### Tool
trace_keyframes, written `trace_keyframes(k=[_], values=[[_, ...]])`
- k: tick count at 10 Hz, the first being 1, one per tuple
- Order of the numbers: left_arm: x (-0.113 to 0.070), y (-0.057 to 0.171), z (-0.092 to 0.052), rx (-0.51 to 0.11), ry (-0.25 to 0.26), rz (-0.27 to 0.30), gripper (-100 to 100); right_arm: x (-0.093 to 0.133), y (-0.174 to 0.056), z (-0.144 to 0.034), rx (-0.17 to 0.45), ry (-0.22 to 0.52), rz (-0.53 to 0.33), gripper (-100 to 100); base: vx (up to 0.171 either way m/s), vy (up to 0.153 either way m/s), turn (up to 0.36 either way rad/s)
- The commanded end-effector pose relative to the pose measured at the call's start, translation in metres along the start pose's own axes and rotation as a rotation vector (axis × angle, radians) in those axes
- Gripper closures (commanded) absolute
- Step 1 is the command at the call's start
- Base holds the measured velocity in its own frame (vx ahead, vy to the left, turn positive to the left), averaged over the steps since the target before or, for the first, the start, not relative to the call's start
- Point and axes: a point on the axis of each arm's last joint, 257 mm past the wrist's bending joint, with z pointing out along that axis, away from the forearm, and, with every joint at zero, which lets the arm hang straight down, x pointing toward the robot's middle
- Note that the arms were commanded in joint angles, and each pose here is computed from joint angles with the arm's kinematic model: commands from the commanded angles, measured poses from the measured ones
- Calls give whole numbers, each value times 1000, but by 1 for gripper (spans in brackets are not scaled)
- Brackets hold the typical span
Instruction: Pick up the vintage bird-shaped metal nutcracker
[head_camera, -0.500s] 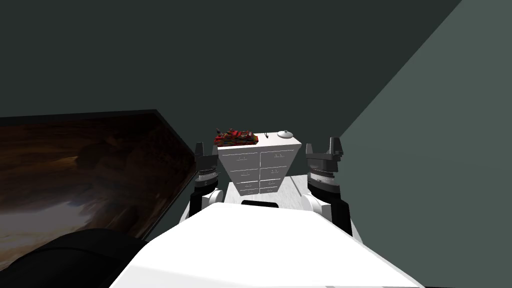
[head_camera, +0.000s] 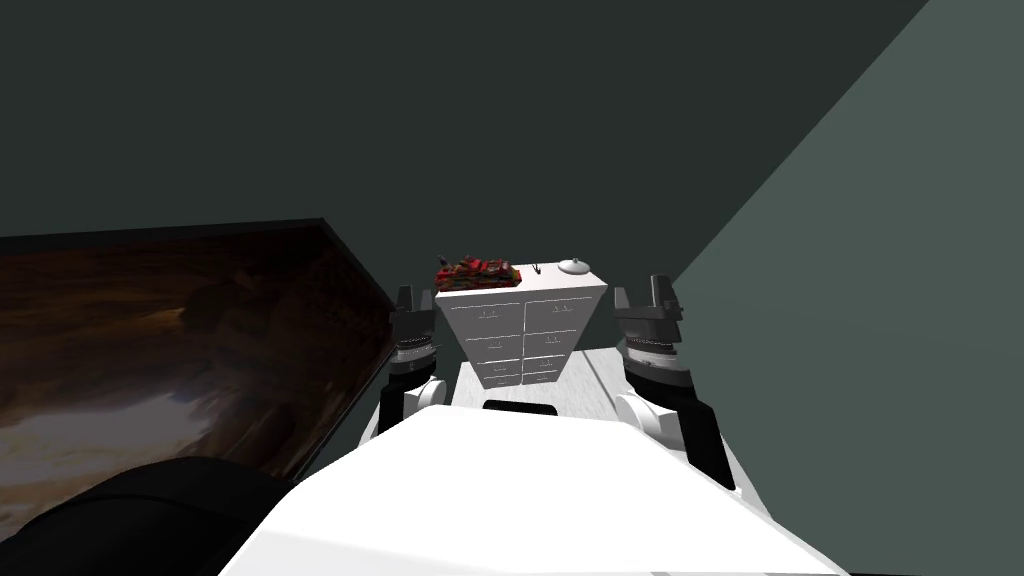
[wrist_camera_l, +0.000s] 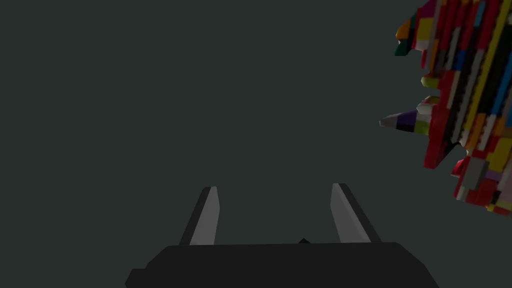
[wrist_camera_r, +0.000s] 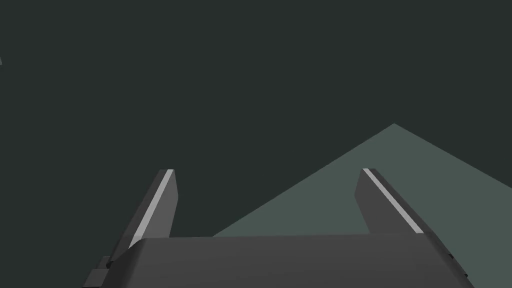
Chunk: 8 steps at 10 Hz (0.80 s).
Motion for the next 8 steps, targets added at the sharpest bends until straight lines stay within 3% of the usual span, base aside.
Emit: trace_keyframes(k=[1, 8], values=[[0, 0, 0, 0, 0, 0, 0, 1, -2, 0, 11, 28, -12, -100, -50, 62, 0], [0, 0, 0, 0, 0, 0, 0, -3, -12, 3, 96, 156, -86, -100, -40, 44, 16]])
